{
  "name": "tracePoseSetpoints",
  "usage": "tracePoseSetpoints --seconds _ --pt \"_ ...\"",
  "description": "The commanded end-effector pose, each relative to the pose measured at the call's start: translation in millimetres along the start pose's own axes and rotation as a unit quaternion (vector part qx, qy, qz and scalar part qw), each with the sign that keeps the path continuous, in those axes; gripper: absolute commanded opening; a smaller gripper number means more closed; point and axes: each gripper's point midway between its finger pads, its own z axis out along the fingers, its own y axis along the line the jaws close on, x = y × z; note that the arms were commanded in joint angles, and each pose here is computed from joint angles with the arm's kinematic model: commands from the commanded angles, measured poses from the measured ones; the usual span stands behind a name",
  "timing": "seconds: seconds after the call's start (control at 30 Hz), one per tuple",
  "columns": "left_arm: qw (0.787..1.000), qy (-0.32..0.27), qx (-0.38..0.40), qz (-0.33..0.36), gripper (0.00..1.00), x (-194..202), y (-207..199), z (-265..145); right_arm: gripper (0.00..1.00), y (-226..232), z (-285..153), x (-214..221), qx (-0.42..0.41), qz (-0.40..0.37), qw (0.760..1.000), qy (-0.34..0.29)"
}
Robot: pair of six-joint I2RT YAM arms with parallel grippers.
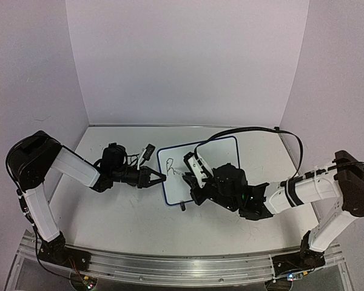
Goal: Write a sentence on the whiteboard
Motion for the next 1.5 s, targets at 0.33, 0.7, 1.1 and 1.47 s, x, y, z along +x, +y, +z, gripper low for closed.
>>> tracePoseSetpoints --seconds 0.33,0.7,1.1,1.47 --pt "0.999 0.009 -0.037 -0.010 0.00 3 13 -2 0.00 -9 6 -18 0.037 0.014 0.999 -0.020" --pt "0.999 0.010 -0.038 -0.010 0.00 5 13 -3 0.00 -16 17 -26 0.068 0.016 0.997 -0.025" --pt "0.999 0.010 -0.037 -0.009 0.00 5 12 -3 0.00 -18 24 -24 0.082 0.014 0.996 -0.021" --pt "0.999 0.009 -0.037 -0.010 0.00 4 12 -3 0.00 -15 28 -23 0.077 0.013 0.997 -0.020"
